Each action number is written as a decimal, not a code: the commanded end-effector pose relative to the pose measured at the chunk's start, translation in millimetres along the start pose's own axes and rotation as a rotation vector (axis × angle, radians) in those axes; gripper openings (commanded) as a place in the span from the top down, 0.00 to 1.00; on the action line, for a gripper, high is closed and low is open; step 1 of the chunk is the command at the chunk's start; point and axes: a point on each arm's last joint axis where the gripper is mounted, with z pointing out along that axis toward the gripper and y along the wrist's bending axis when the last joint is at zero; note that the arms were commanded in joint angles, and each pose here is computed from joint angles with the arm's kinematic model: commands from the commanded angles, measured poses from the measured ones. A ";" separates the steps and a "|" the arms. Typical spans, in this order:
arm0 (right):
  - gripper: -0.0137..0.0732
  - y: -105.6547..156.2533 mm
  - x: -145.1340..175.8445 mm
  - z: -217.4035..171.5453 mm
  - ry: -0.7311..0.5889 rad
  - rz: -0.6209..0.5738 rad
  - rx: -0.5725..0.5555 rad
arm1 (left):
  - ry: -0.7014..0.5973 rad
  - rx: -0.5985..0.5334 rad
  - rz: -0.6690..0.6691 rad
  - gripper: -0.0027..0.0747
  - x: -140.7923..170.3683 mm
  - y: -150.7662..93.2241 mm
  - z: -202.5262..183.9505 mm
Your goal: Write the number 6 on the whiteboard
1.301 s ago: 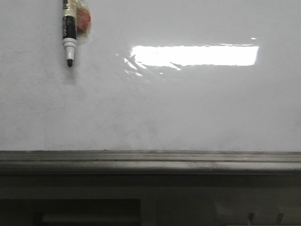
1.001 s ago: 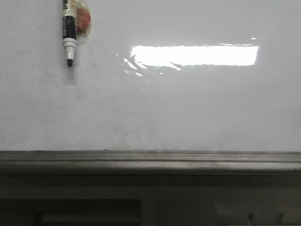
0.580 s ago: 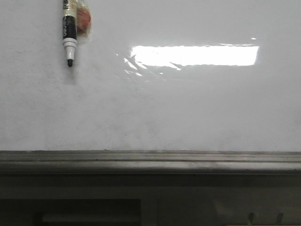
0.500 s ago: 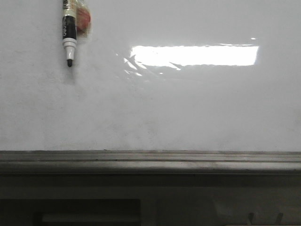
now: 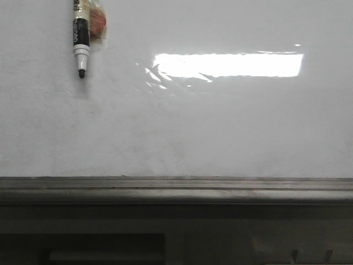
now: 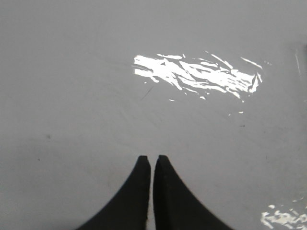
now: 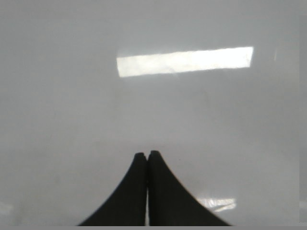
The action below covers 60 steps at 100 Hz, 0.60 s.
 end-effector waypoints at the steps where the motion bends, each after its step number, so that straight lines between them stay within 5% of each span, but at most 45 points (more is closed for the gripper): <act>1: 0.92 -4.2 -2.4 -1.1 -0.096 0.145 0.035 | -0.049 0.004 -0.161 0.99 8.2 4.2 -0.4; 11: 0.92 -3.5 -1.7 -1.1 -0.075 0.298 0.025 | -0.056 0.012 -0.325 0.99 7.0 3.8 -0.6; 29: 0.91 7.6 -18.7 -3.3 0.007 0.287 -0.060 | -0.064 0.059 -0.439 0.99 -9.1 -4.5 -3.2; 60: 0.90 24.2 -64.3 28.3 0.354 0.198 -0.136 | 0.232 0.122 -0.115 0.99 -71.3 -39.8 13.8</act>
